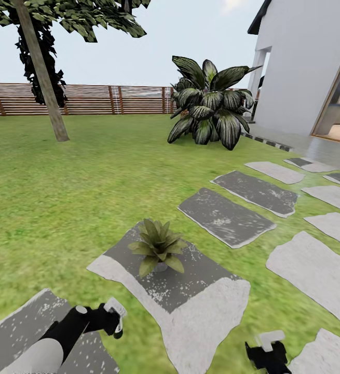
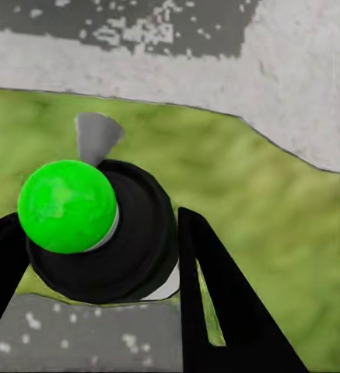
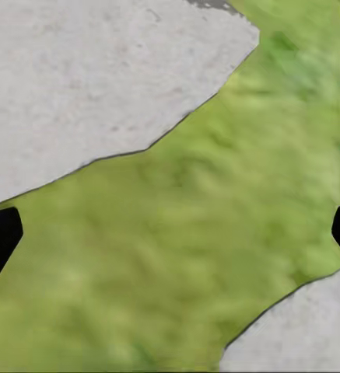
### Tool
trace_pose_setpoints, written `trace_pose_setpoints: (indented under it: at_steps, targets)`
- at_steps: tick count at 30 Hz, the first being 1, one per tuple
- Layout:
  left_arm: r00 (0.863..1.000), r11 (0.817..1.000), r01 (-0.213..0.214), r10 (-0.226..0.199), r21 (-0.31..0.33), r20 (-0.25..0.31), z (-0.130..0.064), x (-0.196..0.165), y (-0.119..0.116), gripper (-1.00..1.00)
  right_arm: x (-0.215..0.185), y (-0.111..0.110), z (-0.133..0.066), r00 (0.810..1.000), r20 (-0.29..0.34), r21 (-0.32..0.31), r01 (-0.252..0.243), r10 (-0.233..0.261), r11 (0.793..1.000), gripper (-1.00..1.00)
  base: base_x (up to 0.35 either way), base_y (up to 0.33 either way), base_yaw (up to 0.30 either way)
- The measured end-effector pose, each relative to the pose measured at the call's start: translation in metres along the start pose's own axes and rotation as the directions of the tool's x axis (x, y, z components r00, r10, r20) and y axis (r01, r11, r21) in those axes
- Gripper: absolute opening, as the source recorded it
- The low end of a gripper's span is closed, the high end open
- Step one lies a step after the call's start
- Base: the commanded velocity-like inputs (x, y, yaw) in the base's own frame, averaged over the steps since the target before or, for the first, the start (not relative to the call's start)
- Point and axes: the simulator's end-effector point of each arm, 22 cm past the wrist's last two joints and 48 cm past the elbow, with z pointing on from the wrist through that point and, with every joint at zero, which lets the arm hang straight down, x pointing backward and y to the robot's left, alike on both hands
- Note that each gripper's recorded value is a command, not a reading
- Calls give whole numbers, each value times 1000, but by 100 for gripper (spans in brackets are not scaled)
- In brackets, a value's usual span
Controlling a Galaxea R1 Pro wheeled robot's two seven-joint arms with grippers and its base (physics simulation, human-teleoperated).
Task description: Pick up the pesticide atomizer in the garden and spray insectifuge to fully cover both potted plants in the garden.
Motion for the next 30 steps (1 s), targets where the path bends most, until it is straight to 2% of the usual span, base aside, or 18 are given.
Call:
trace_pose_setpoints:
  at_steps: [2,7,16,23,24,25,26,30]
  targets:
    - [999,1000,25,-25,2,-34,1,2,-3,-100,5,-28,0,998,-7,59,-68,68,996,100,0,0,0]
    - [988,996,84,-82,8,-132,3,17,-13,-100,13,-57,-3,985,-10,130,-172,174,977,100,0,0,0]
    - [986,996,89,-86,12,-141,5,6,-18,-100,14,-56,-3,981,-9,134,-190,193,972,100,0,0,0]
    - [991,997,78,-81,-24,-110,-2,-10,-2,-100,16,-52,-4,980,-11,131,-196,199,972,100,24,9,0]
    - [988,994,98,-103,-47,-119,-7,-13,7,-100,16,-51,-4,980,-12,129,-197,200,972,100,299,26,0]
    - [953,983,164,-181,-86,-242,-17,13,13,-100,21,-43,-5,979,-23,119,-199,203,973,100,274,13,0]
    - [950,980,177,-193,-86,-245,-17,13,12,-100,21,-43,-5,979,-23,119,-199,204,973,100,164,7,0]
    - [950,981,176,-192,-87,-248,-16,14,11,-100,21,-42,-5,979,-24,119,-199,203,973,100,54,2,0]
